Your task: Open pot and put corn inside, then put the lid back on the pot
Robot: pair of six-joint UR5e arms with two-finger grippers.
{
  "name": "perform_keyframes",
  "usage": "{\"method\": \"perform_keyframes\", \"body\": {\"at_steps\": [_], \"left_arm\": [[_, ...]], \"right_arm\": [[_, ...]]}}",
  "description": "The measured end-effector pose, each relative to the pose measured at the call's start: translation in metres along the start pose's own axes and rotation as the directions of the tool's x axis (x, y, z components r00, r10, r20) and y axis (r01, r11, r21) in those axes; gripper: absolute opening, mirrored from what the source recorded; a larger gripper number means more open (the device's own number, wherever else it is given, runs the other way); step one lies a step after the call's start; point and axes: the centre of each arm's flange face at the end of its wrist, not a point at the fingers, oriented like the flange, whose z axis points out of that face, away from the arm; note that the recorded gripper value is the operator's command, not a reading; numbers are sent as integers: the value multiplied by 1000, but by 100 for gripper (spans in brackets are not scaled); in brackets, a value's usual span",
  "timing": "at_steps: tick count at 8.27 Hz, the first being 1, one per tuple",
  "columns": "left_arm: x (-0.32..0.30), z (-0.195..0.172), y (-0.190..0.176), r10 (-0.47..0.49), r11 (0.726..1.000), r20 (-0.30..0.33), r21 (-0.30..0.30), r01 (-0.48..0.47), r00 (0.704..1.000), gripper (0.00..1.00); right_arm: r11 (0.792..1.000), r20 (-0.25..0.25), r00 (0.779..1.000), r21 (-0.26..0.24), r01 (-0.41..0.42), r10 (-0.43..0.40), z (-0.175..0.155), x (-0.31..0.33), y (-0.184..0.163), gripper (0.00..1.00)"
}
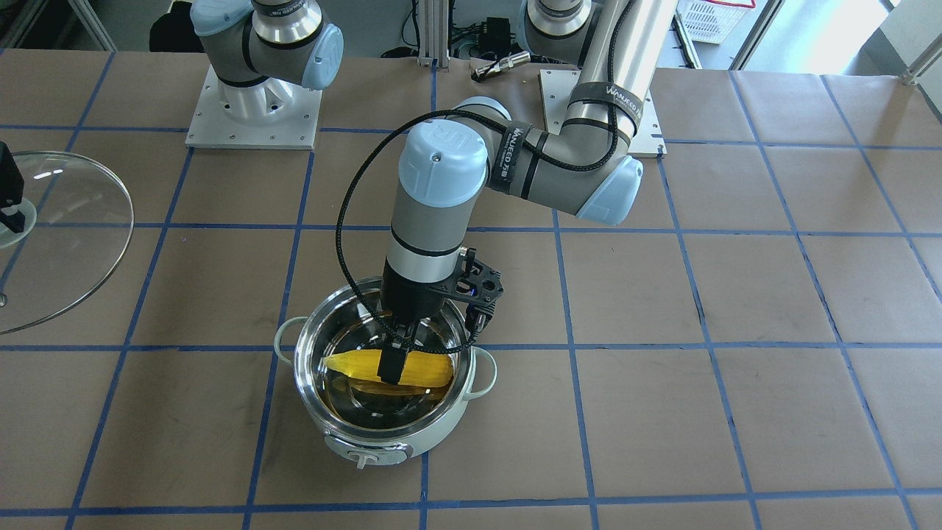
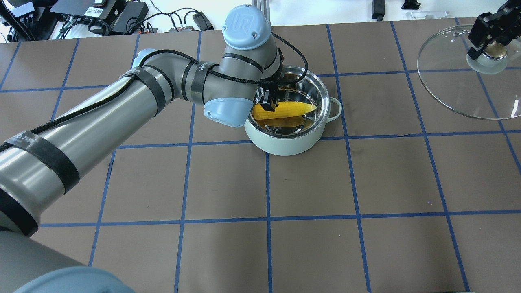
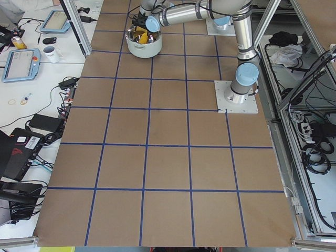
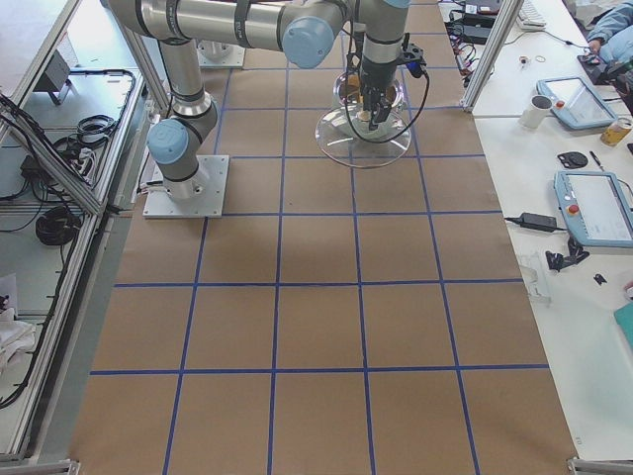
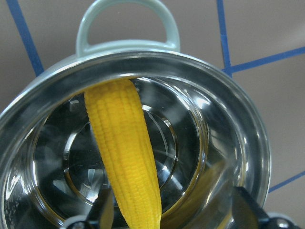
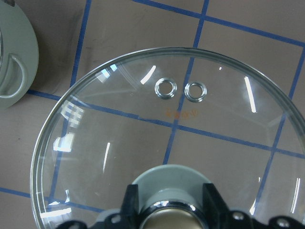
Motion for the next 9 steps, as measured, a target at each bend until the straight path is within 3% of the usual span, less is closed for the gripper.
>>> {"method": "perform_keyframes", "body": {"at_steps": [1, 2, 4, 6, 9], "left_arm": [[1, -9, -1, 85, 996, -10, 3, -85, 996, 95], [3, -17, -3, 222, 975, -16, 8, -222, 975, 98], [8, -38, -16, 466, 885, -30, 27, -465, 884, 100], [21, -58, -70, 657, 752, 2, 56, -656, 754, 100], [35, -113, -207, 830, 544, 78, 112, -832, 553, 100]], "right_arm": [[1000, -2, 1000, 0, -12, 12, -1, -1, 0, 16], [999, -2, 999, 0, -43, 43, -1, -3, 0, 17], [993, 8, 993, 10, -121, 121, -5, -19, -5, 17], [979, 28, 979, 30, -201, 200, -8, -68, -22, 16], [967, 92, 965, 46, -250, 245, 6, -144, -56, 16]]}}
